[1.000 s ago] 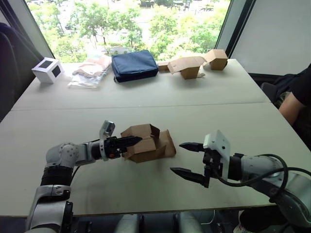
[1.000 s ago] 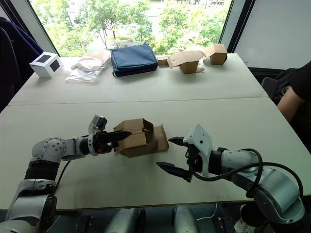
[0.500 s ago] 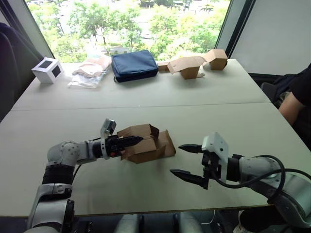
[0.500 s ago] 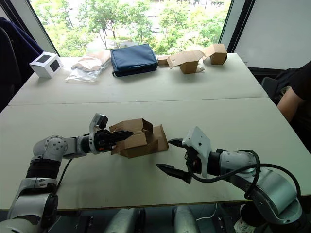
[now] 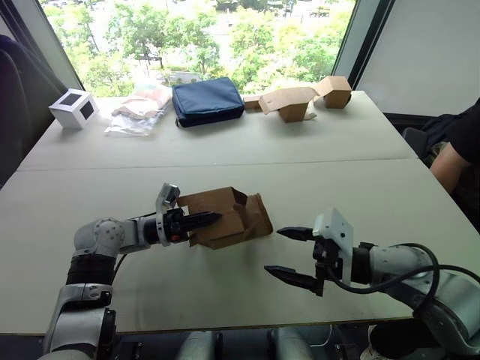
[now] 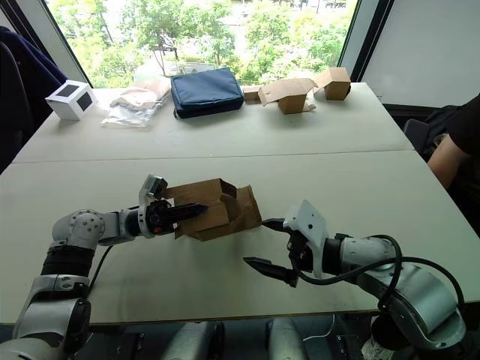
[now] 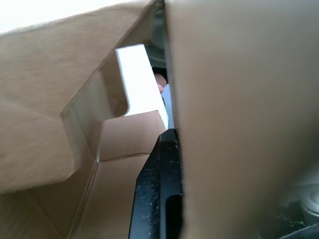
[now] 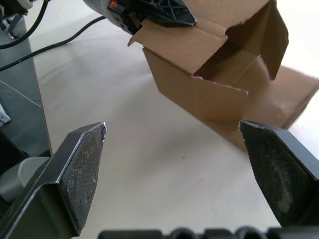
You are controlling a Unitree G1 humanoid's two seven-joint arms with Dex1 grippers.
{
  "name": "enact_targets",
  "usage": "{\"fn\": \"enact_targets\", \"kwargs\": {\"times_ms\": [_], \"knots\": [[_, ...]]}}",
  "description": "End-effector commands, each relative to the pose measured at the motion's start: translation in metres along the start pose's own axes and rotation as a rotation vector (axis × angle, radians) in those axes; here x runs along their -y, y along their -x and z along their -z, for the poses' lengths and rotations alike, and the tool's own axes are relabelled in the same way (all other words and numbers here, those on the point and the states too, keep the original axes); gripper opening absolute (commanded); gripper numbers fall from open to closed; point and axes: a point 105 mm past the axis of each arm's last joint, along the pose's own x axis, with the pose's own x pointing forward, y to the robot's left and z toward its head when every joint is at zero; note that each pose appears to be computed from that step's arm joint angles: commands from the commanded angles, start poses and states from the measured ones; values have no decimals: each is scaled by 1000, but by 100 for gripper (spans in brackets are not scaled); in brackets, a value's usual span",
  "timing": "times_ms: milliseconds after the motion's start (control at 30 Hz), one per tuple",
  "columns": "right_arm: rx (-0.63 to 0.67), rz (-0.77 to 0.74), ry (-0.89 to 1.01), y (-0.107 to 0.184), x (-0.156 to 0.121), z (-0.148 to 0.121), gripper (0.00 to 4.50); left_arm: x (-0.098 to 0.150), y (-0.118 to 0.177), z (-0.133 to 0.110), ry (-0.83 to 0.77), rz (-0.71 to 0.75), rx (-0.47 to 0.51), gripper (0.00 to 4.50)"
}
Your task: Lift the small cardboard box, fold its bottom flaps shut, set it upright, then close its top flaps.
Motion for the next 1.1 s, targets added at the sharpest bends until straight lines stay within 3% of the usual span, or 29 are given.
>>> {"fn": "enact_targets", "kwargs": {"times_ms": [33, 100, 200, 400, 500, 567, 700, 833, 1100], "knots": [[31, -12, 1, 0, -2, -3, 450, 9, 4, -5, -86, 8, 7, 4], [54, -6, -10, -1, 0, -5, 450, 11, 7, -8, -126, 2, 18, 4], [218, 50, -89, 2, 14, -27, 450, 21, 9, -20, -304, -36, -4, 4], [570, 238, -223, 19, 62, -79, 450, 71, 5, -45, -623, -23, -50, 4], [659, 260, -245, 21, 69, -95, 385, 82, 6, -46, -680, -20, -74, 0], [694, 267, -236, 19, 71, -106, 317, 89, 7, -48, -718, -17, -91, 0], [784, 279, -259, 15, 80, -124, 173, 98, 4, -50, -780, -13, -129, 0], [757, 241, -222, 5, 75, -126, 4, 101, 2, -47, -791, 2, -136, 0], [683, 117, -156, -31, 59, -136, 4, 106, -1, -46, -825, 34, -152, 0]]}}
